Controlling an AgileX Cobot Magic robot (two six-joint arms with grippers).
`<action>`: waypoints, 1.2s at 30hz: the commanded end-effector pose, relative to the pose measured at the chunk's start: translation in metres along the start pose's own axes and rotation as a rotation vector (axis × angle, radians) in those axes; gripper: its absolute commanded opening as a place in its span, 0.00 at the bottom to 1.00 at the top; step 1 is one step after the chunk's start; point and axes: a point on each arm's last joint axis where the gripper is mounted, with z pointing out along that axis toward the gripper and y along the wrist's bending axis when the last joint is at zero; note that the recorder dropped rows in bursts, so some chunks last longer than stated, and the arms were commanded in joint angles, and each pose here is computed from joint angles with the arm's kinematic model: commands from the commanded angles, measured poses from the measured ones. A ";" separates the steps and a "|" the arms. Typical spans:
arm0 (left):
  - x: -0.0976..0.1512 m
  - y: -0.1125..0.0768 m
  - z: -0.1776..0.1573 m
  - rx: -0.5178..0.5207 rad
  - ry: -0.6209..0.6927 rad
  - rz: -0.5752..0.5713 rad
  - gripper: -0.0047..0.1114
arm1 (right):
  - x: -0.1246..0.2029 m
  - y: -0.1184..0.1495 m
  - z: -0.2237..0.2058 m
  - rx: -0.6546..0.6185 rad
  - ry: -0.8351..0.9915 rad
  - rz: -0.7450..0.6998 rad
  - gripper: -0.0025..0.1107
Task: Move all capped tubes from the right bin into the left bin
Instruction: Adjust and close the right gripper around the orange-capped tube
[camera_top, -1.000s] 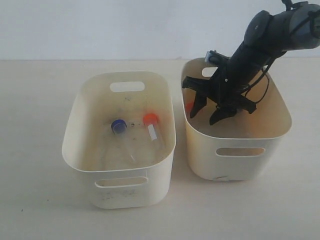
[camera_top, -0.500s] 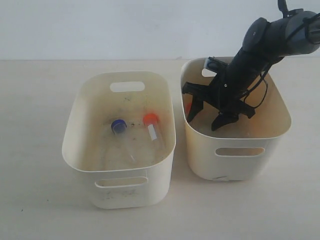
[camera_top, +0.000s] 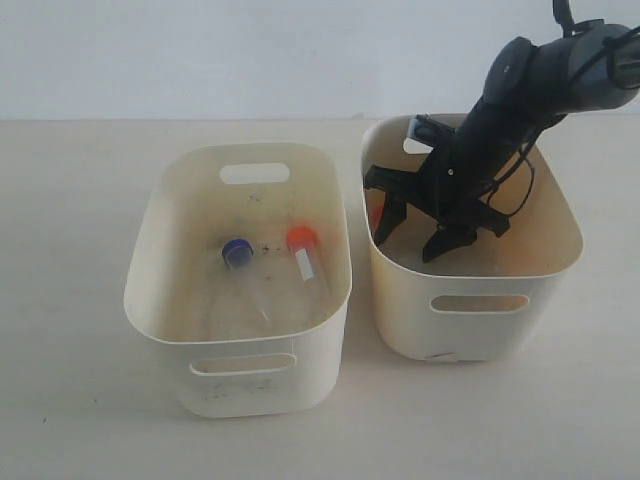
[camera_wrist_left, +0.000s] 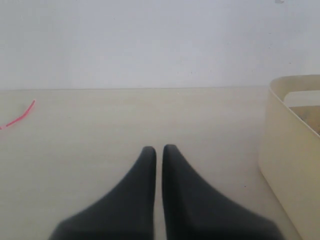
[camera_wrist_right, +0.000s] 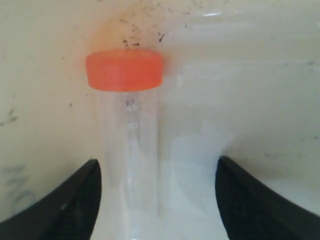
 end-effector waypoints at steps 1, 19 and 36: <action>-0.002 0.000 -0.001 0.000 -0.015 -0.004 0.08 | 0.001 -0.013 0.018 0.079 0.019 -0.017 0.58; -0.002 0.000 -0.001 0.000 -0.015 -0.004 0.08 | -0.002 -0.019 -0.007 0.236 -0.044 -0.061 0.49; -0.002 0.000 -0.001 0.000 -0.015 -0.004 0.08 | -0.002 0.007 0.004 0.091 -0.104 0.017 0.61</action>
